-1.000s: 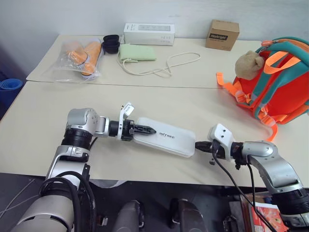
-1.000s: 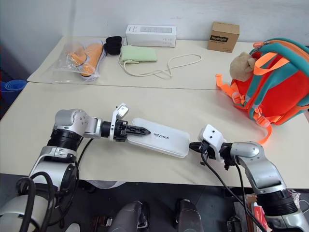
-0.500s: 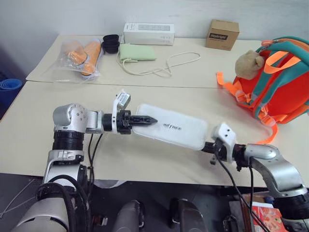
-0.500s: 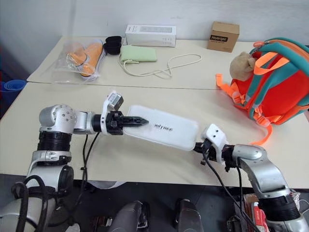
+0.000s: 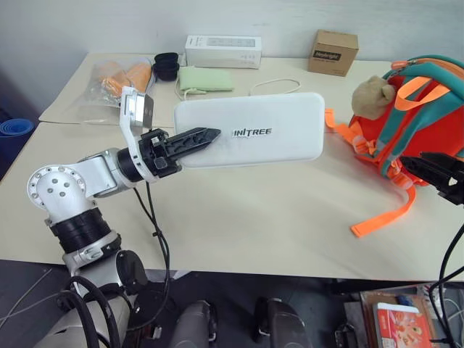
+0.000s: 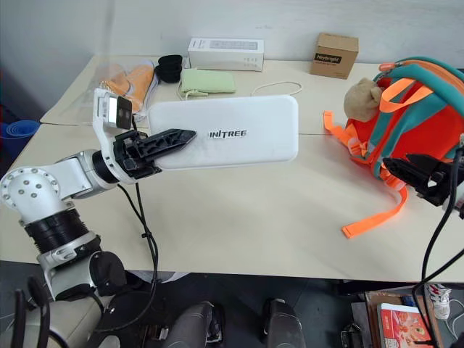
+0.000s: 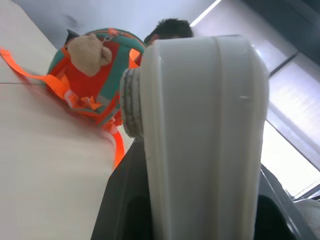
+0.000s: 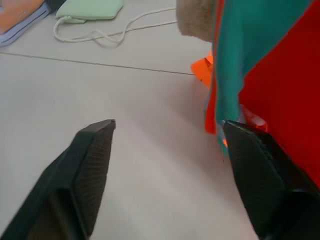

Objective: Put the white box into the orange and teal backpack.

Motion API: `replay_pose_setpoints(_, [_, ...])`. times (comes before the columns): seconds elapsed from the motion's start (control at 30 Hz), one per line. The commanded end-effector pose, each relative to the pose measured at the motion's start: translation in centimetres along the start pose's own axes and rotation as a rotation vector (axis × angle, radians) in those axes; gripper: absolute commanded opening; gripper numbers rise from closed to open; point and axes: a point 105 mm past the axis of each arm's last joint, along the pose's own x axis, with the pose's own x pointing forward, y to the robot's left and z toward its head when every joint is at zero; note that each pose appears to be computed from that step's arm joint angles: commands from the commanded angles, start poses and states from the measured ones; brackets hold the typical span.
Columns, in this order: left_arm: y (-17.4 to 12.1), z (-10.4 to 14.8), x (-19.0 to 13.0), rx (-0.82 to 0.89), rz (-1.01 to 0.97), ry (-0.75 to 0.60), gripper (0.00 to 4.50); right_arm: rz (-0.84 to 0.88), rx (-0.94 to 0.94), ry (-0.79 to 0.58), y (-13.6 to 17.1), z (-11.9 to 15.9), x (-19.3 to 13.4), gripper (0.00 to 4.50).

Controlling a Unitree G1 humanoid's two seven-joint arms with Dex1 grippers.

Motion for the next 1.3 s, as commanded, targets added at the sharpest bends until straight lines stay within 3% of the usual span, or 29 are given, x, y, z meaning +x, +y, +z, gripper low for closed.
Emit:
replay_pose_setpoints(0.03, [-1.4,0.3,0.0,0.119,0.009,0.011,1.24,-0.098,0.005,-0.043,-2.0,1.2,1.8,4.48])
replay_pose_setpoints(0.43, [-1.0,0.4,-0.4,0.177,0.077,0.016,1.24,-0.121,0.047,-0.146,-1.8,1.7,12.0,4.48])
replay_pose_setpoints(0.77, [-0.2,1.6,-1.9,0.233,0.179,-0.031,1.24,0.051,-0.002,-0.175,0.5,2.1,12.6,1.07])
replay_pose_setpoints(0.87, [0.4,2.3,-3.0,0.245,0.225,-0.058,1.24,0.184,-0.060,-0.181,2.8,3.2,12.2,0.04])
replay_pose_setpoints(1.0, [0.9,3.3,-3.7,0.266,0.269,-0.089,1.24,0.424,-0.111,-0.145,7.1,4.0,10.7,0.01])
replay_pose_setpoints(1.1, [1.9,4.7,-4.2,0.333,0.347,-0.106,1.24,0.683,-0.167,-0.092,11.9,4.2,7.8,0.01])
replay_pose_setpoints(1.3, [1.4,7.3,-4.1,0.427,0.323,-0.126,1.24,1.021,-0.218,0.078,17.4,3.3,1.9,0.01])
